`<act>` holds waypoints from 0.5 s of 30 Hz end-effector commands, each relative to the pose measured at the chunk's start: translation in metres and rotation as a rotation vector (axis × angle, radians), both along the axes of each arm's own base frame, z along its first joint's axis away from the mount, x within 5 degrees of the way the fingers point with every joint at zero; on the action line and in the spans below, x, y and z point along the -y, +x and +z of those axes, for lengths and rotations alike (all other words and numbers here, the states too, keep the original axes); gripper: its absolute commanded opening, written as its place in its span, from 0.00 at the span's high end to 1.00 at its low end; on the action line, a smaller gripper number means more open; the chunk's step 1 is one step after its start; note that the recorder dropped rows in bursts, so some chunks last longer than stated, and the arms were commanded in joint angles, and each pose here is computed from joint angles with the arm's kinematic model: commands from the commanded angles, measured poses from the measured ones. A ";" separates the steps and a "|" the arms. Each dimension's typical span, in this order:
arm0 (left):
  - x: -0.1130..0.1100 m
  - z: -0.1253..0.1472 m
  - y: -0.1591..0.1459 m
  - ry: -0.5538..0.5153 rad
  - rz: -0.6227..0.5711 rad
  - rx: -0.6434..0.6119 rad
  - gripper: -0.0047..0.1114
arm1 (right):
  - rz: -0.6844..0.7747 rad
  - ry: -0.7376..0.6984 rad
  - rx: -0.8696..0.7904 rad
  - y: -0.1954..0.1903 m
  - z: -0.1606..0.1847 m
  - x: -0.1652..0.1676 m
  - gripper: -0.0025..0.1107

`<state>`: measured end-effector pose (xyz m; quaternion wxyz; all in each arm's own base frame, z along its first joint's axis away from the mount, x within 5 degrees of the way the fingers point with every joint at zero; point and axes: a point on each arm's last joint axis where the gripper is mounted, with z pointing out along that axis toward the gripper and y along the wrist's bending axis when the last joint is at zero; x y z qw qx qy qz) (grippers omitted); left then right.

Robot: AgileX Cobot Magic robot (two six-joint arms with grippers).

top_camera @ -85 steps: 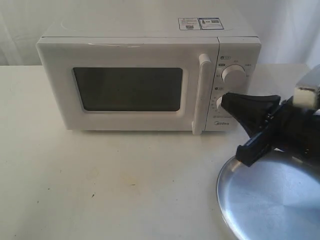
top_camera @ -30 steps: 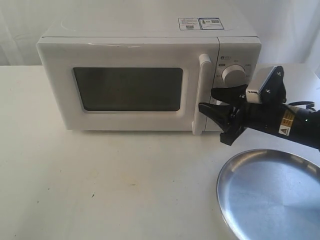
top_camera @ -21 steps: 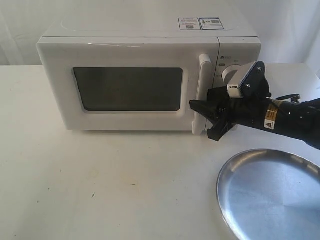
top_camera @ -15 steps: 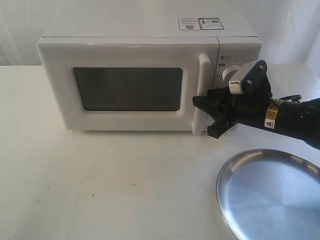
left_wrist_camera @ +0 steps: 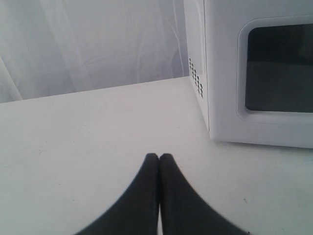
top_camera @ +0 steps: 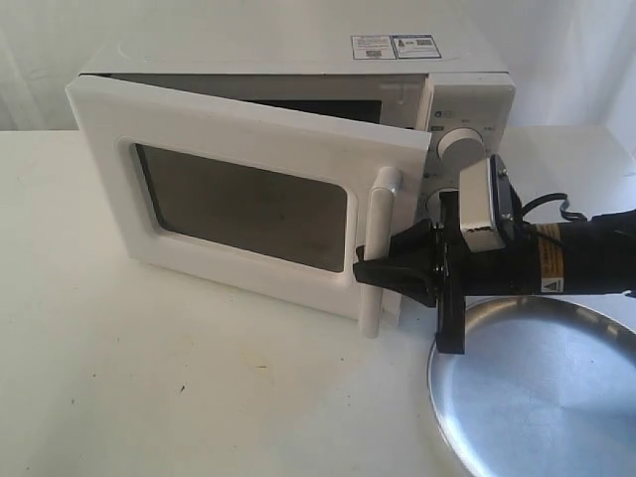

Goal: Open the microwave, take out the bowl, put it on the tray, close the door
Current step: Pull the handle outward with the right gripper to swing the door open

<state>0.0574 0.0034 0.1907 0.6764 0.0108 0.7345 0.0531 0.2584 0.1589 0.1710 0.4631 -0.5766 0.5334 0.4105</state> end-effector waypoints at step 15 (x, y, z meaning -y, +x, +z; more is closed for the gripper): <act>0.000 0.001 0.000 -0.006 -0.003 0.003 0.96 | -0.220 -0.184 -0.089 -0.032 0.037 0.018 0.61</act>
